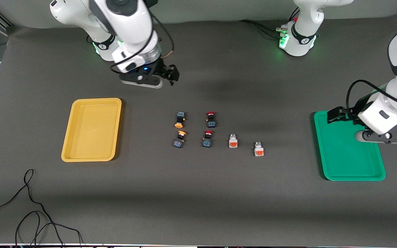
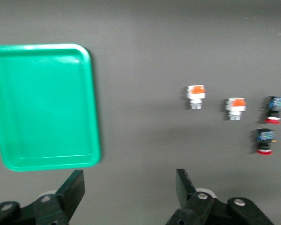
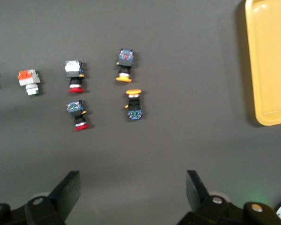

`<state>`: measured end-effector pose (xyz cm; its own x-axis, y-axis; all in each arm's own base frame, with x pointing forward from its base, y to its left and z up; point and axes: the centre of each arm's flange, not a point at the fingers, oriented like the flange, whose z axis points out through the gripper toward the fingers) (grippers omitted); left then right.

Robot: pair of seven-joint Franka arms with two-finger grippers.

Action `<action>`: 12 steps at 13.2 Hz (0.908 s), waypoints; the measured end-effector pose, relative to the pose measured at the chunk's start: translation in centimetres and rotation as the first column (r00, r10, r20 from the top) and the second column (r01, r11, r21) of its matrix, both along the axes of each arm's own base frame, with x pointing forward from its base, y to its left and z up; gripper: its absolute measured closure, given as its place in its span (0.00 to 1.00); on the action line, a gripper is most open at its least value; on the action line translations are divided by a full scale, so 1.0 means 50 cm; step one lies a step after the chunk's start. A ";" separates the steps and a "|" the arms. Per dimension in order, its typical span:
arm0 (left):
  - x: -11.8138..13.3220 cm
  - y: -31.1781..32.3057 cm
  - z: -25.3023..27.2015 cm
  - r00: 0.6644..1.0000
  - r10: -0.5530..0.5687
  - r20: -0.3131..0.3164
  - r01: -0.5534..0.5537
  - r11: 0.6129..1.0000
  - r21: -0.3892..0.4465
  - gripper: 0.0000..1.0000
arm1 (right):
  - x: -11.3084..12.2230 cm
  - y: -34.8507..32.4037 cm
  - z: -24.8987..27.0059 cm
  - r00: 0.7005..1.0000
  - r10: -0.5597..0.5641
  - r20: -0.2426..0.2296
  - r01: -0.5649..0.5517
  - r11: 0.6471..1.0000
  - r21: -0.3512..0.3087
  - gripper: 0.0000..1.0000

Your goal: Place green and yellow buttons in trays

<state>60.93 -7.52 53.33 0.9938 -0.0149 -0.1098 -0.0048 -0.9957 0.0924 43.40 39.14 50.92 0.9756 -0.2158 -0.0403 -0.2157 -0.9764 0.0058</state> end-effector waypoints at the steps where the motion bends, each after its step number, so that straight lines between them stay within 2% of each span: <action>1: 0.004 -0.021 -0.018 1.000 0.024 -0.018 -0.024 1.000 -0.015 0.11 | 0.001 0.006 -0.013 1.000 0.002 0.003 -0.002 1.000 0.002 0.00; 4: 0.029 -0.122 -0.093 0.997 0.071 -0.027 -0.071 0.997 -0.020 0.08 | 0.016 -0.002 -0.105 0.999 -0.015 0.041 0.013 0.999 0.032 0.00; 6: 0.035 -0.215 -0.166 0.996 0.081 -0.046 -0.081 0.997 -0.007 0.01 | 0.004 -0.005 -0.212 0.998 -0.010 0.064 0.008 0.999 0.044 0.00; 8: 0.037 -0.295 -0.253 0.996 0.061 -0.059 -0.061 0.998 0.013 0.01 | -0.006 -0.009 -0.326 0.997 0.010 0.082 -0.012 0.999 0.030 0.00; 10: 0.041 -0.341 -0.353 0.997 0.038 -0.070 -0.036 0.999 0.027 0.01 | -0.004 -0.007 -0.422 0.996 0.021 0.081 -0.022 1.000 0.017 0.00; 12: 0.038 -0.362 -0.458 0.999 0.018 -0.050 -0.015 0.999 0.044 0.01 | 0.002 -0.002 -0.492 0.996 0.020 0.082 -0.022 1.000 0.017 0.00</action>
